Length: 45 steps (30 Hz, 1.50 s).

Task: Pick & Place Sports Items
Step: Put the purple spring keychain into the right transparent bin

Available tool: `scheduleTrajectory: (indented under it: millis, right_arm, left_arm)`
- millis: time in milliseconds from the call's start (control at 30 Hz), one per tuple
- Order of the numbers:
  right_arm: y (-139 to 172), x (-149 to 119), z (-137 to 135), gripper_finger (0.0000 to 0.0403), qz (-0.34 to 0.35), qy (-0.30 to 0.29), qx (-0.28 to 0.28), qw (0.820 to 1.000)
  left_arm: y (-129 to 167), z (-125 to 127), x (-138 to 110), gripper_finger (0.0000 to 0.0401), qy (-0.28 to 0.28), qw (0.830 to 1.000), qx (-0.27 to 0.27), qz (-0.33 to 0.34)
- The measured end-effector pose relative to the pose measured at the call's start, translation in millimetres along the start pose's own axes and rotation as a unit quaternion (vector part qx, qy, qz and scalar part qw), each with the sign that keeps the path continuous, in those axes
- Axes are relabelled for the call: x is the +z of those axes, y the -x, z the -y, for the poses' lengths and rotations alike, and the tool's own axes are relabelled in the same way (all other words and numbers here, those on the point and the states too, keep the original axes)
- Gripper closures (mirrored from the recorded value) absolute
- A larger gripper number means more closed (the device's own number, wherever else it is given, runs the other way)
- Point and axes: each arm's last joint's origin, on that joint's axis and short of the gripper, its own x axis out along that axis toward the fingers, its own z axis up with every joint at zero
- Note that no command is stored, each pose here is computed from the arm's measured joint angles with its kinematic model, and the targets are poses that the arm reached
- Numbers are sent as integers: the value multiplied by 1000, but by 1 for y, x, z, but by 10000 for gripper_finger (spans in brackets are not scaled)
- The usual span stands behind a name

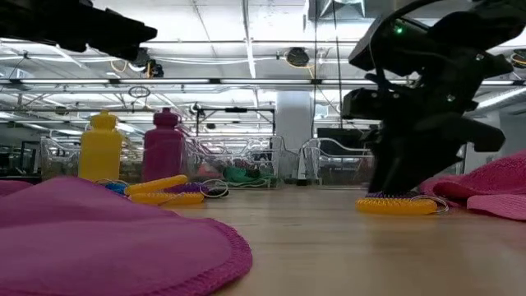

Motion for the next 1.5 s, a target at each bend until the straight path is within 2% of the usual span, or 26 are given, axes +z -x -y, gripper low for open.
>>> scheduleTrajectory:
  millis: [200, 267, 433, 533, 667, 767, 867, 1000, 1200, 1333, 1500]
  right_arm:
    - [0, 0, 0, 379, -1, 0, -2, 1000]
    - [0, 0, 0, 402, 1, 1, -4, 1000]
    - [0, 1, 0, 374, 7, 14, -4, 1000]
    - [3, 3, 2, 377, 19, 24, -21, 999]
    - [19, 14, 4, 402, 72, 48, -44, 995]
    - [36, 23, 5, 396, 117, 57, -50, 990]
    - [58, 31, 8, 397, 169, 56, -83, 980]
    - [91, 39, 15, 401, 228, 52, -174, 956]
    - [141, 42, 42, 402, 283, -25, -348, 893]
    - [159, 39, 71, 402, 298, -106, -404, 858]
    - [162, 29, 113, 402, 279, -189, -449, 827]
  left_arm:
    - [0, 0, 0, 308, 0, 1000, 0, 0]
    - [0, 0, 0, 308, 0, 1000, 0, 0]
    - [0, 0, 0, 308, 0, 1000, 0, 0]
    - [0, 0, 0, 308, -2, 1000, 0, 0]
    - [0, 0, 0, 308, -2, 1000, 0, 0]
    - [0, 0, 0, 308, -2, 1000, 0, 0]
    - [0, 0, 0, 308, -2, 1000, 0, 0]
    - [0, 0, 0, 308, -1, 1000, 0, 0]
    - [0, 0, 0, 308, 0, 1000, 0, 0]
    - [0, 0, 0, 308, -1, 1000, 0, 0]
    - [0, 0, 0, 308, -2, 1000, 0, 0]
